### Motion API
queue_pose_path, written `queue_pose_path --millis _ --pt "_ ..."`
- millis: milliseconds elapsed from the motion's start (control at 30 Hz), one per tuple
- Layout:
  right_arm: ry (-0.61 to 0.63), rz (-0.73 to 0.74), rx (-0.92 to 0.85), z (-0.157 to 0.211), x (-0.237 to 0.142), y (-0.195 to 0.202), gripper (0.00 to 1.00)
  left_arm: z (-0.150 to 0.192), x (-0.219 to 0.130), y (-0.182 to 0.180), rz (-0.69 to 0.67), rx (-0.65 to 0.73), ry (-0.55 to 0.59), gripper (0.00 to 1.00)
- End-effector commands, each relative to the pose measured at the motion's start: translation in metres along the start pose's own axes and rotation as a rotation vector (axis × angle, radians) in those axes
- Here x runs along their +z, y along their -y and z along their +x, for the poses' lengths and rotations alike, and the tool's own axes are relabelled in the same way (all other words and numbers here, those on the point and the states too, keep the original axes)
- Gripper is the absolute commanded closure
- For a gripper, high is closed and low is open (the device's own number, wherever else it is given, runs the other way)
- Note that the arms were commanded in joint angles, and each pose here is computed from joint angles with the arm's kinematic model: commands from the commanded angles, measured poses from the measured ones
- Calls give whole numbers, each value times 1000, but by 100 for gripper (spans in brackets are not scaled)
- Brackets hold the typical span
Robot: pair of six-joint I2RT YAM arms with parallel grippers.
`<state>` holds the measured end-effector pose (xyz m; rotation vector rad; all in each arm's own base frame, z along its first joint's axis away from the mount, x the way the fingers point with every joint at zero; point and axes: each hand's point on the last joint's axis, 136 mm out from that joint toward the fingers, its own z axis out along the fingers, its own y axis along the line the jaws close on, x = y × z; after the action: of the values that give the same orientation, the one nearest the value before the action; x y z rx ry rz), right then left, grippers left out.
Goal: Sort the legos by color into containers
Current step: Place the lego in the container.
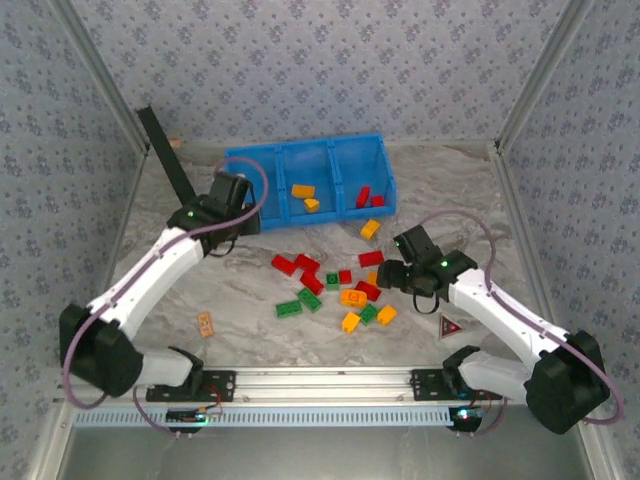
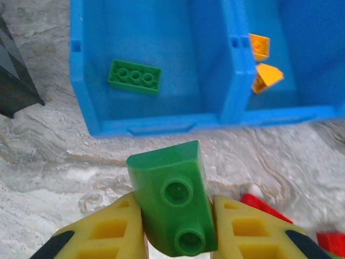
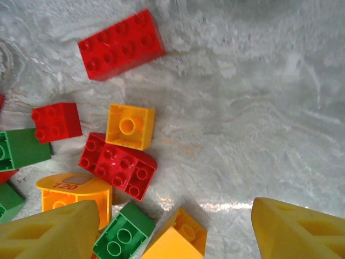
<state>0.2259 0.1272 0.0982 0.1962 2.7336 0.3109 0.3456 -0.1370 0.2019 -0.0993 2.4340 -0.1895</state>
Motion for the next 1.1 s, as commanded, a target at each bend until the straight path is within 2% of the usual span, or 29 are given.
queue_pose_path --millis 0,200,400,733,1067 --pt "-61 -13 93 21 6 2 23 -27 14 9 27 -1 21 78" --pt "-76 -6 172 35 13 2 23 -53 47 10 -29 -14 26 78" --pt "-89 48 259 52 21 12 22 -59 95 0 -107 8 -44 77" --pt "-103 60 453 73 27 23 22 -40 163 -14 -178 17 -170 76" --pt "-100 47 488 78 33 20 22 -18 198 -27 -232 15 -246 71"
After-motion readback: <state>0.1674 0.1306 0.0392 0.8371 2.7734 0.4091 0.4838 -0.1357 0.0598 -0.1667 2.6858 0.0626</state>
